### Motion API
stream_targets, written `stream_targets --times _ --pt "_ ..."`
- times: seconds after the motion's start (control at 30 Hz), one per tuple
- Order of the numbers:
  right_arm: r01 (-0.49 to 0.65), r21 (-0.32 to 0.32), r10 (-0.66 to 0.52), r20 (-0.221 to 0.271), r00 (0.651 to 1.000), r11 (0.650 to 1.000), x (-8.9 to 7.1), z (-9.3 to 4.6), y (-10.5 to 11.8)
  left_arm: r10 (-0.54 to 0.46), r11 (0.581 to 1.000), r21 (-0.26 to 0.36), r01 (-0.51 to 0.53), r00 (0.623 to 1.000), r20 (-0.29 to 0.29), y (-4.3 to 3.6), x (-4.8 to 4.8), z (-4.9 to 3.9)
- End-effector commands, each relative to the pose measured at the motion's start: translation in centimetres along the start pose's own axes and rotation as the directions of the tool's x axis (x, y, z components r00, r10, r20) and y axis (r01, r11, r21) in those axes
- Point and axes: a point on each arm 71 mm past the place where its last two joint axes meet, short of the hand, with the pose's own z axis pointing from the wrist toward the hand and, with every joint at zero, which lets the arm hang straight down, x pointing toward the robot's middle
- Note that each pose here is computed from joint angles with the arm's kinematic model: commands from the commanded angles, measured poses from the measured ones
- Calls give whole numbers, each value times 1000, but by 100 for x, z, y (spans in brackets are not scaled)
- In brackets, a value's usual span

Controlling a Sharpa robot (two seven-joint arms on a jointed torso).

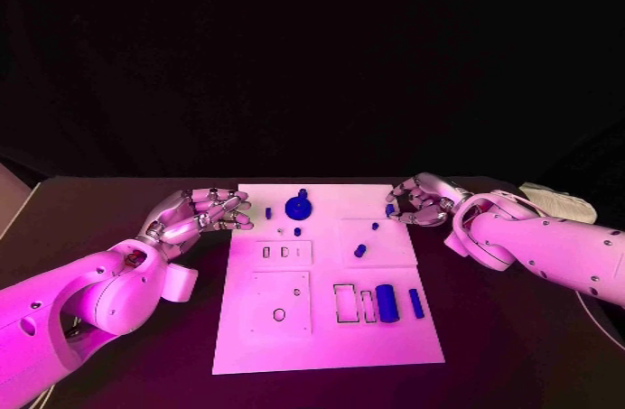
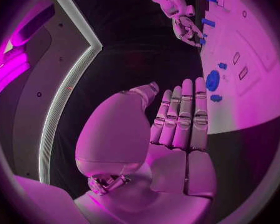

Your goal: Assemble the parts on the task board

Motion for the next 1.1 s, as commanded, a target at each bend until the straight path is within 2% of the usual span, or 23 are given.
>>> stream_targets --times 0.03,0.77,1.1 --pt "14 9 -14 -20 1000 1000 41 -2 -14 -3 1000 14 4 1000 -23 -10 25 6" --pt "12 14 -12 -22 1000 1000 51 20 -17 -2 1000 10 2 1000 -20 -7 11 2" --pt "12 10 -12 -4 1000 1000 47 28 -1 -2 1000 8 2 1000 -19 -6 9 1"
